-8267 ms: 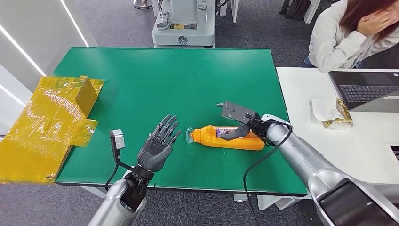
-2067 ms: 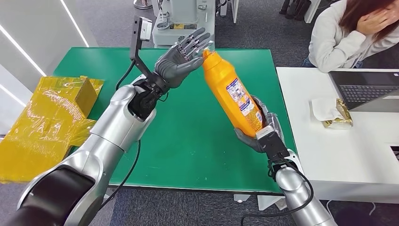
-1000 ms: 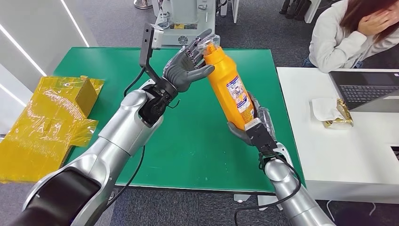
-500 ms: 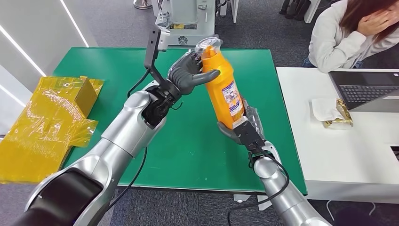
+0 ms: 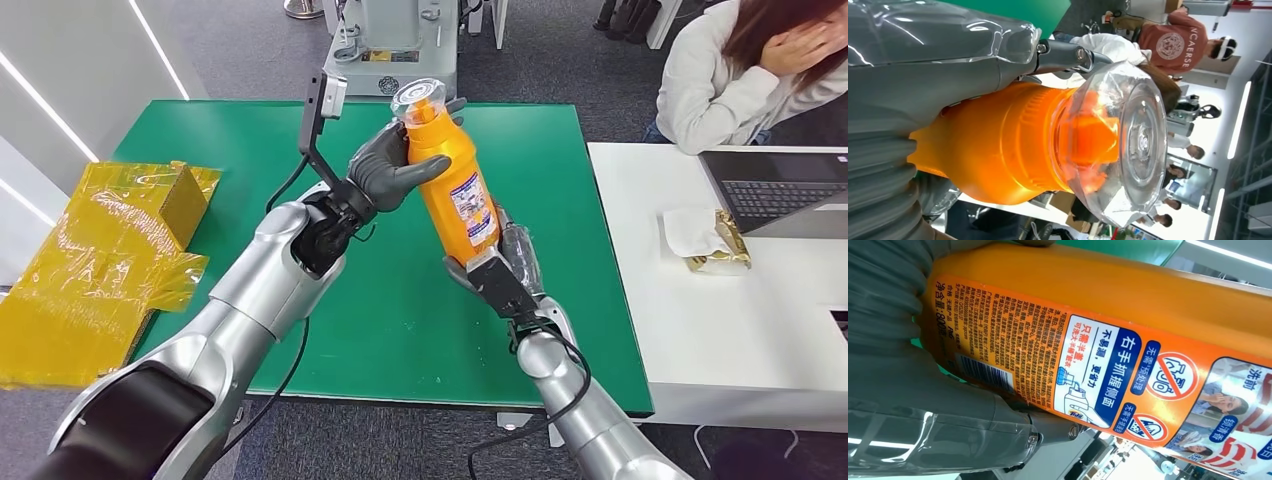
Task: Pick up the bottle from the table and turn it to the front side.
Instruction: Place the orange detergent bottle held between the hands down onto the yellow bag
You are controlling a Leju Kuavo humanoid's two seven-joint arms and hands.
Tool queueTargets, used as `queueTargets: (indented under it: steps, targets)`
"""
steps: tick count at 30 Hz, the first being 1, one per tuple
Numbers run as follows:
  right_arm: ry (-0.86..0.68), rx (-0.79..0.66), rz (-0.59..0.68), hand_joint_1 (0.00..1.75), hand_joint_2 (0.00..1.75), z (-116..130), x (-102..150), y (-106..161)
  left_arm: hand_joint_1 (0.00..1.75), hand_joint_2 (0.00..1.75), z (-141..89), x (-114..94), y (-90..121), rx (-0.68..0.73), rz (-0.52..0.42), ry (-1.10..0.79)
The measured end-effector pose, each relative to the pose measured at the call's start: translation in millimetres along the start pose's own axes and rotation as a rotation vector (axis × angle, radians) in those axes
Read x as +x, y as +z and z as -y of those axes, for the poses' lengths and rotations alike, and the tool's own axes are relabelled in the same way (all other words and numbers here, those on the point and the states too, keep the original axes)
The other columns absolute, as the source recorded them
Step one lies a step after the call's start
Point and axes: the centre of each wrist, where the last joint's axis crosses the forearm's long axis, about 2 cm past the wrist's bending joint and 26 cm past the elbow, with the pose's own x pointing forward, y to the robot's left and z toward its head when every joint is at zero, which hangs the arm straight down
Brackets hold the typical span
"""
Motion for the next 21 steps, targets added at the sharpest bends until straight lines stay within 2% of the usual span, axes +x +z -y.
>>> queueTargets:
  steps: [13,14,17,18,21]
  targets:
    - [0.001,0.003,-0.004,1.75,1.75,-3.4,1.0,2.3,0.00,1.75,-1.1,-3.9,2.1,0.019,-0.017,-0.017]
    - [0.002,0.005,-0.005,1.75,1.75,-3.7,1.2,2.2,0.36,1.75,-1.0,-4.0,2.0,0.024,-0.017,-0.026]
    - [0.010,0.012,-0.008,1.75,1.75,-4.2,1.7,2.2,1.65,1.75,0.6,-5.2,0.5,0.062,-0.007,-0.081]
    - [0.012,0.011,-0.010,1.75,1.75,-4.2,1.8,2.3,1.73,1.75,1.6,-5.8,-0.2,0.078,0.000,-0.100]
    - [0.009,0.002,-0.019,1.75,1.75,-2.9,1.1,3.0,1.75,1.75,5.1,-7.4,-2.4,0.110,0.024,-0.148]
